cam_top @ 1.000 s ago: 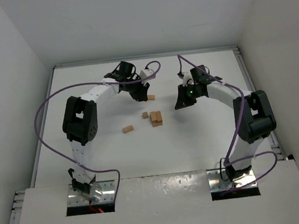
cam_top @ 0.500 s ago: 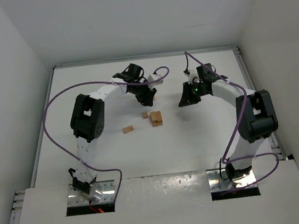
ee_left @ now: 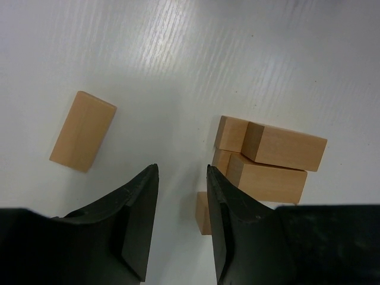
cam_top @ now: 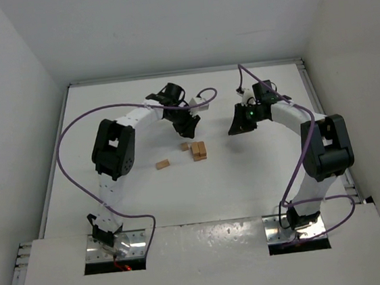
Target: Build the wood block tower
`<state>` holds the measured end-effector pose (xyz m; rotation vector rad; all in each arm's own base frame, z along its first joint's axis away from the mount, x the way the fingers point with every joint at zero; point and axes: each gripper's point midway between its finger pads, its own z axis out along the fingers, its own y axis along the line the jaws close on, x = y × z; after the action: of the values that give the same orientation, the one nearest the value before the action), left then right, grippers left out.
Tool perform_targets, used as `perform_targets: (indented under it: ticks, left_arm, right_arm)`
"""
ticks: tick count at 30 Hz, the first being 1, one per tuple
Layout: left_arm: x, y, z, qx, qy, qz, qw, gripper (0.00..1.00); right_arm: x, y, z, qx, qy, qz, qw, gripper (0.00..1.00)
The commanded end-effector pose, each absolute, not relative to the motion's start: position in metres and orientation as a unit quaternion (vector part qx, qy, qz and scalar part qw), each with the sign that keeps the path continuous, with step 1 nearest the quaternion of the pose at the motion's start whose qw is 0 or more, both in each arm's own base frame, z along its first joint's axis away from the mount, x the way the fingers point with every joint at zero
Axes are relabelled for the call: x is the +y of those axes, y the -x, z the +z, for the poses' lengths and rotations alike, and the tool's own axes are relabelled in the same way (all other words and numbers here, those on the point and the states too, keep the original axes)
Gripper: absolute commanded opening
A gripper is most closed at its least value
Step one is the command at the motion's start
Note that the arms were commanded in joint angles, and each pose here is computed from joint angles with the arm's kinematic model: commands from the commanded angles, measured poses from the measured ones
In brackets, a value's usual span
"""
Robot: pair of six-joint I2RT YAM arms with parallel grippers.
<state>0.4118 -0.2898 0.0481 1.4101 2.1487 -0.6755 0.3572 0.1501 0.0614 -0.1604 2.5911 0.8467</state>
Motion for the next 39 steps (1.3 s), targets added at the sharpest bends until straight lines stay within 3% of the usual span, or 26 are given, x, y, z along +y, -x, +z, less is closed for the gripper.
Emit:
perform_targets:
  ticks: [1, 6, 14, 39]
  left_arm:
    - [-0.295, -0.413, 0.053, 0.773, -0.532, -0.247, 0.242, 0.44]
    - [-0.296, -0.413, 0.054, 0.769, -0.536, -0.250, 0.243, 0.45]
    - [-0.295, -0.408, 0.048, 0.772, -0.534, -0.256, 0.229, 0.47]
    - [-0.298, -0.404, 0.052, 0.762, -0.545, -0.269, 0.224, 0.55]
  right_arm:
    - [0.153, -0.366, 0.082, 0.917, 0.063, 0.319, 0.230, 0.17]
    - [0.153, -0.367, 0.084, 0.917, 0.062, 0.320, 0.230, 0.20]
    - [0.152, -0.366, 0.083, 0.918, 0.060, 0.318, 0.228, 0.40]
    - [0.153, -0.364, 0.082, 0.916, 0.064, 0.326, 0.224, 0.47]
